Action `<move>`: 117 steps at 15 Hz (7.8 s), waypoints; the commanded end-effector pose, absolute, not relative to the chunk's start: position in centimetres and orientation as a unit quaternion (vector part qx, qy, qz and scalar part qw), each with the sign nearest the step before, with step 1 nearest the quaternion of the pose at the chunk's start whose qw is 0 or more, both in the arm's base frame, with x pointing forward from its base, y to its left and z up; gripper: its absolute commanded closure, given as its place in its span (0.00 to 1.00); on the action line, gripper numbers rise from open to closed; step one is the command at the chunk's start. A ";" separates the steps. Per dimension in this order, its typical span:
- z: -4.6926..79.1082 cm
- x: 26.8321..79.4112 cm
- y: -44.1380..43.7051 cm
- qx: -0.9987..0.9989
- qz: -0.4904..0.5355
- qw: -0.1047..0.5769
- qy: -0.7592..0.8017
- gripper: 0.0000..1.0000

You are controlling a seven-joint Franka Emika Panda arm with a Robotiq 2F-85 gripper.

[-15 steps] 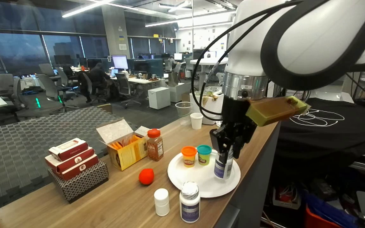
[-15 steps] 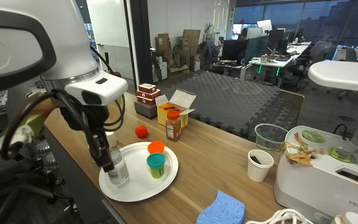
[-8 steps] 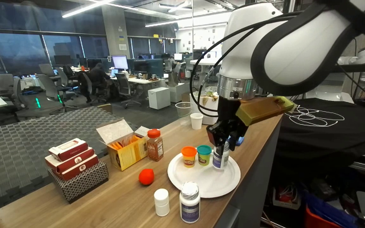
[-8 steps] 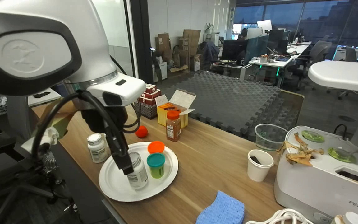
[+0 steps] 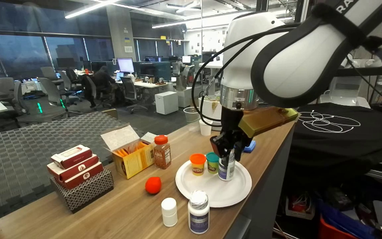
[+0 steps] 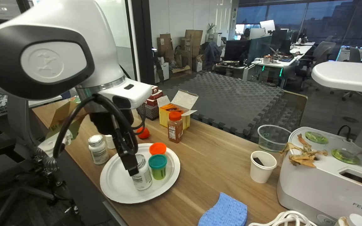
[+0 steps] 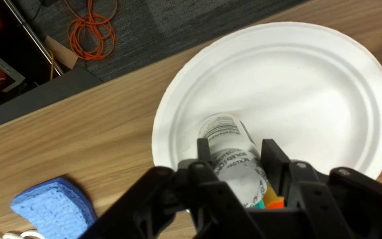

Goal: Put all the bottles and the orange ball in the plate, and then use the blue object to clean the table

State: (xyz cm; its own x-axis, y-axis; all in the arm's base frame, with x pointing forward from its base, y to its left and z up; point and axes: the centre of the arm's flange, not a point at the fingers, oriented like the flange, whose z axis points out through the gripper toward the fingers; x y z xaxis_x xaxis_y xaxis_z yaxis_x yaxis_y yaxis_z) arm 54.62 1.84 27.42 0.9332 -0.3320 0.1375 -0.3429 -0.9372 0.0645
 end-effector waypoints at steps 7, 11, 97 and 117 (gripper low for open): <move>27.2 54.8 1.3 0.982 0.050 0.050 -0.175 0.30; 29.4 54.2 0.5 0.980 0.061 0.059 -0.178 0.02; 33.4 57.2 8.1 0.996 0.034 0.015 -0.083 0.81; 28.0 54.9 6.3 0.995 0.000 0.052 -0.082 0.25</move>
State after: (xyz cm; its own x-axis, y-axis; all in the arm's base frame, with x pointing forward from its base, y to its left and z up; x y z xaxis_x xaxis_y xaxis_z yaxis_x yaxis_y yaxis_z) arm 55.17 6.28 27.53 0.9857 -0.1666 -0.0234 -0.1638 -0.9822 0.0923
